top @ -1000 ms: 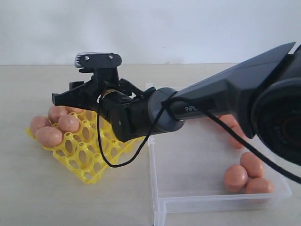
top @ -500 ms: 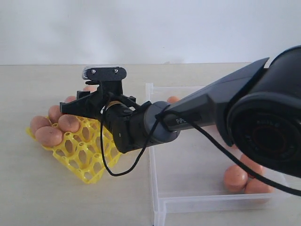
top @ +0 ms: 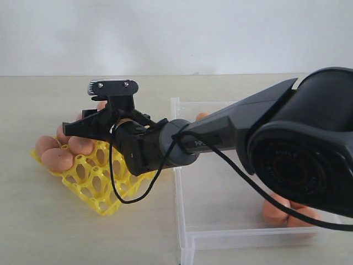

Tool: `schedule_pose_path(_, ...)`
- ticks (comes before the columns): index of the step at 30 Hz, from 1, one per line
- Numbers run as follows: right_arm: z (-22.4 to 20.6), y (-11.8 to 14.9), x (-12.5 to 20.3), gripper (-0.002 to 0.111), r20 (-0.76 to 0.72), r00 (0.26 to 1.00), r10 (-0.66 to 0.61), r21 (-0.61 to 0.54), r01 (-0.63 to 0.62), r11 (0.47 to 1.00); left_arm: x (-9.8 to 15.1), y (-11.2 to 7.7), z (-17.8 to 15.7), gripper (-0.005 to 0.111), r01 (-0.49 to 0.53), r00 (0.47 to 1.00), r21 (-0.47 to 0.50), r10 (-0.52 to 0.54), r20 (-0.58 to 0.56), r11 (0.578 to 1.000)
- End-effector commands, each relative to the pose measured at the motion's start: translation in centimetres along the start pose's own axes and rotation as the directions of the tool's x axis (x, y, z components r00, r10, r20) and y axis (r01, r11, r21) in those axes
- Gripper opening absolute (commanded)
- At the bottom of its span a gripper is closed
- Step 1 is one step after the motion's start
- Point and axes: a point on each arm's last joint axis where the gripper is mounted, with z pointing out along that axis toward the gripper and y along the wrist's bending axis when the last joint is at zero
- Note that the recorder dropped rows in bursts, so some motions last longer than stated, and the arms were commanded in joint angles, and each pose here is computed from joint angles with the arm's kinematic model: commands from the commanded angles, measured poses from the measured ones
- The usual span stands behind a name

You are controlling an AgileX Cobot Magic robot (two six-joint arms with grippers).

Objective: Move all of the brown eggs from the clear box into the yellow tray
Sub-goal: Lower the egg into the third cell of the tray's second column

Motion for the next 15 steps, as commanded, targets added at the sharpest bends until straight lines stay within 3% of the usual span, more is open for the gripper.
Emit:
schedule_pose_path(1,0.13,0.1,0.07,0.0,-0.018,1.0,-0.015,-0.006,0.015,1.0,0.03,-0.03,0.0,0.004,0.003,1.0,0.006,-0.003,0.005,1.0)
schedule_pose_path(8,0.12,0.17,0.34,0.0,-0.048,0.999,-0.025,-0.016,0.024,1.0,0.03,-0.03,0.0,0.004,0.003,1.0,0.006,-0.003,0.005,1.0)
schedule_pose_path(10,0.12,0.17,0.41,0.012,-0.056,0.998,-0.025,-0.016,0.024,1.0,0.03,-0.03,0.0,0.004,0.003,1.0,0.006,-0.003,0.005,1.0)
schedule_pose_path(13,0.12,0.17,0.41,0.053,-0.056,0.998,-0.025,-0.016,0.024,1.0,0.03,-0.03,0.0,0.004,0.003,1.0,0.006,-0.003,0.005,1.0)
schedule_pose_path(15,0.12,0.17,0.41,0.063,-0.056,0.998,-0.025,-0.016,0.024,1.0,0.03,-0.03,0.0,0.004,0.003,1.0,0.006,-0.003,0.005,1.0)
